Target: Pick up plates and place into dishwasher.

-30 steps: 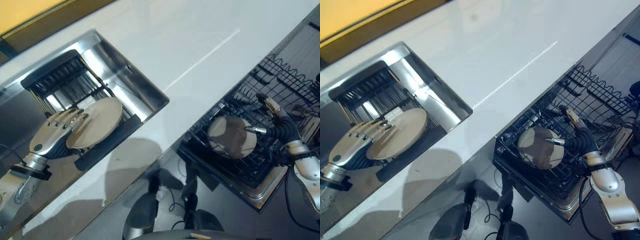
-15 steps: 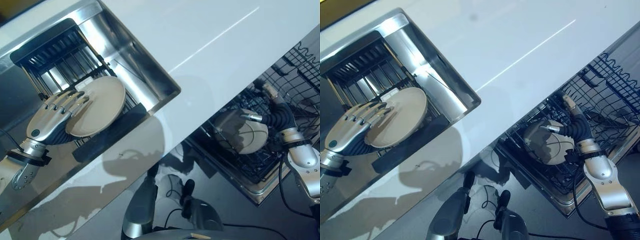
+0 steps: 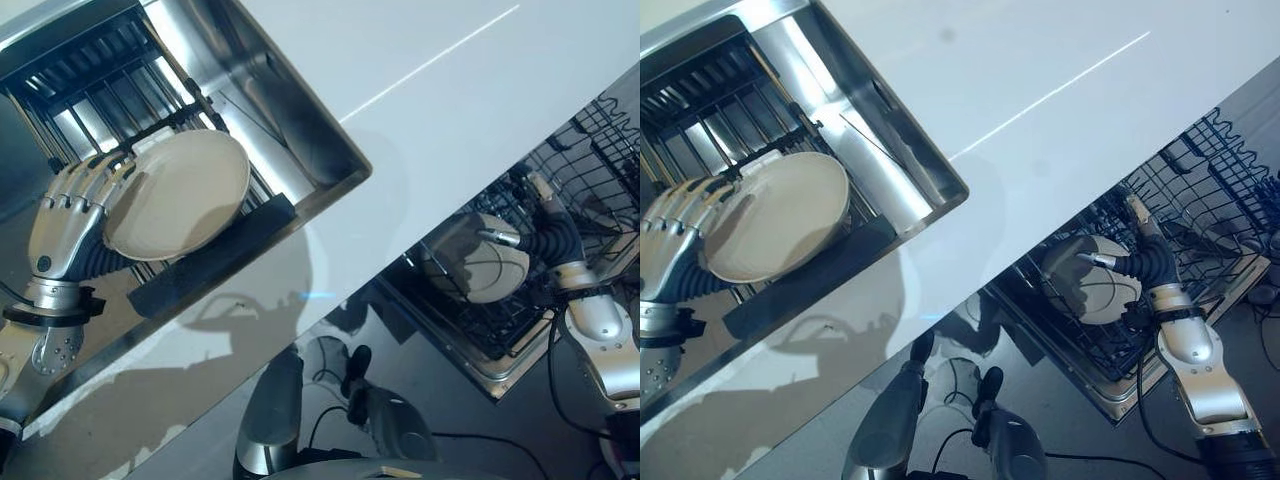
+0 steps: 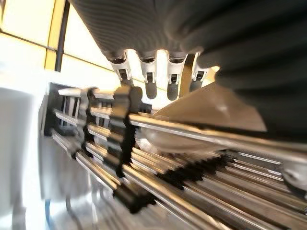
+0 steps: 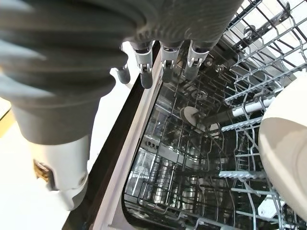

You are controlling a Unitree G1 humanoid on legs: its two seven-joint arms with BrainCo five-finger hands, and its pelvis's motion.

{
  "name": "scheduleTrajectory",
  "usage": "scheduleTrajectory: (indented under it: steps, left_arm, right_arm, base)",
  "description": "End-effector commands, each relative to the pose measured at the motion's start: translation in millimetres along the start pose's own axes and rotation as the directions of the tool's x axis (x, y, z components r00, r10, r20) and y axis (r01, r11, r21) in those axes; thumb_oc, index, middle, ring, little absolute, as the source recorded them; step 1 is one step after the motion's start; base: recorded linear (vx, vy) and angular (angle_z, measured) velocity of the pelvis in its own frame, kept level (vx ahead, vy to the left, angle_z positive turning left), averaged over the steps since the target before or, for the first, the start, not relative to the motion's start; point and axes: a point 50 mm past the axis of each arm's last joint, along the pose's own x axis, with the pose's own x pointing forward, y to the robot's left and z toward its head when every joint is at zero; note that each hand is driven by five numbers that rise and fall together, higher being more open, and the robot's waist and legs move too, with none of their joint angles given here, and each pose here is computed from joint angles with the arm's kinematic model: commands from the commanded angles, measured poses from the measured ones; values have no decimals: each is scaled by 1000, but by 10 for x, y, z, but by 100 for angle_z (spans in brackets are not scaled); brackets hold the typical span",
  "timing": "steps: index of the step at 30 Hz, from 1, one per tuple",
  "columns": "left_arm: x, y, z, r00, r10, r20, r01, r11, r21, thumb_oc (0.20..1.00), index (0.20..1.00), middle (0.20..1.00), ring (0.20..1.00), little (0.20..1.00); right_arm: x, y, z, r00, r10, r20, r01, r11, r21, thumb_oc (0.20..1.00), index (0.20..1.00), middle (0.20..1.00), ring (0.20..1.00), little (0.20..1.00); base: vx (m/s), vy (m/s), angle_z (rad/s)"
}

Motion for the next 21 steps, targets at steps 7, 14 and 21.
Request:
scheduleTrajectory:
  steps: [7,14,21]
  left_arm:
    - [-222,-274,300,991,131,-28,-134,982,-136,200,200,200,200,200]
    - [-217,-295,363,993,115,21,-111,983,-144,200,200,200,200,200]
    - [-204,-307,454,992,82,93,-65,983,-169,200,200,200,200,200]
  right_arm:
    - [-83,220,158,993,-27,117,14,993,116,1000,1000,1000,1000,1000]
    - [-133,215,135,994,-10,110,-5,990,139,1000,1000,1000,1000,1000]
    - [-108,216,125,995,-14,103,0,991,135,1000,1000,1000,1000,1000]
  base:
    - [37,-83,1]
    - [31,-17,-5]
    - [0,0,0]
